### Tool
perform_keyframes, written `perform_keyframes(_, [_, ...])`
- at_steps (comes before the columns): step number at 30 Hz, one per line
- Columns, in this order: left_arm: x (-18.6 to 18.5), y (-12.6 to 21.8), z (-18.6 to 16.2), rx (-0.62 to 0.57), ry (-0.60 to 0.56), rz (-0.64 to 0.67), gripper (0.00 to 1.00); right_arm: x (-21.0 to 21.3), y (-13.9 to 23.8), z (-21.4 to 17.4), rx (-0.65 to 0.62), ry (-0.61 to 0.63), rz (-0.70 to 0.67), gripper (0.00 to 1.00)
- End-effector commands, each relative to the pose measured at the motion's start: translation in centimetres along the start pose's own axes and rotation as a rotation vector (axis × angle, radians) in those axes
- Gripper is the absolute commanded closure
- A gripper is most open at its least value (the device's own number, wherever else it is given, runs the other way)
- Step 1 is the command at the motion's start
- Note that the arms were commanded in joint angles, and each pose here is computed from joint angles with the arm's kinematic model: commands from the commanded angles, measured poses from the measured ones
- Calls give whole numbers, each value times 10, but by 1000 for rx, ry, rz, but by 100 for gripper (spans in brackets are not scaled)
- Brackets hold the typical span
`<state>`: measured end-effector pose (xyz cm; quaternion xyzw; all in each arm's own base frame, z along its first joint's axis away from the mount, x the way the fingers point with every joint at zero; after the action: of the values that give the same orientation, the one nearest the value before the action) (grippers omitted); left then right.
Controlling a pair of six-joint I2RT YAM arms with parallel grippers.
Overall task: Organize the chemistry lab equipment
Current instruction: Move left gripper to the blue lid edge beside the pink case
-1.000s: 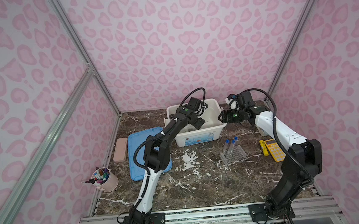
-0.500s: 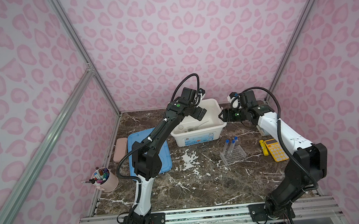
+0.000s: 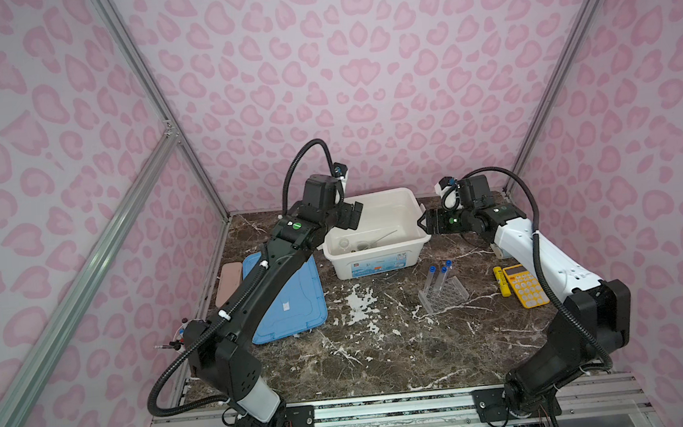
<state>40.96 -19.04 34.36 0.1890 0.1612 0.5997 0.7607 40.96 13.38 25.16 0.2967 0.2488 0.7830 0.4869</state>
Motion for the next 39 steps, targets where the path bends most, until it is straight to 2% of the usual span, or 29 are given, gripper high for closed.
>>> perform_keyframes(1, [53,16,-17,-5,194,168,2,2,2,2,-24,14,8,19])
perform_keyframes(5, [106,35,-57,46,309,301,2,3,4,3,-35,22,11,19])
perform_keyframes(7, [128,42,-88,99,340,375,3,3,4,4,-39,25,13,19])
perform_keyframes(16, [199,69,-167,191,537,575,2,4,2,3,-55,23,32,19])
perform_keyframes(20, [214,63,-193,271,570,612,2,2,0,2,-55,20,38,19])
perform_keyframes(27, [228,33,-231,419,610,605,13,1,-1,2,-59,5,49,19])
perform_keyframes(30, [234,23,-245,482,613,625,15,2,0,2,-62,6,54,19])
perform_keyframes(35, [236,10,-264,547,655,579,18,-2,0,-1,-56,6,46,19])
perform_keyframes(39, [240,6,-275,584,657,591,19,-4,-1,-2,-50,0,46,19])
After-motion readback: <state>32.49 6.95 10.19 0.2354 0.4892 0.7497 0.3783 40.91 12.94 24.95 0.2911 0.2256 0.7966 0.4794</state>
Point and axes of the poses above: each gripper's point midway between its finger pads, its own y axis back along the fingers, its own x axis along the line the jaws close on, z = x × y, the point moved 3 cm from there along y, back along the fingers, and after that the axes turned 9 degrees about y, right-handed, at the moved point
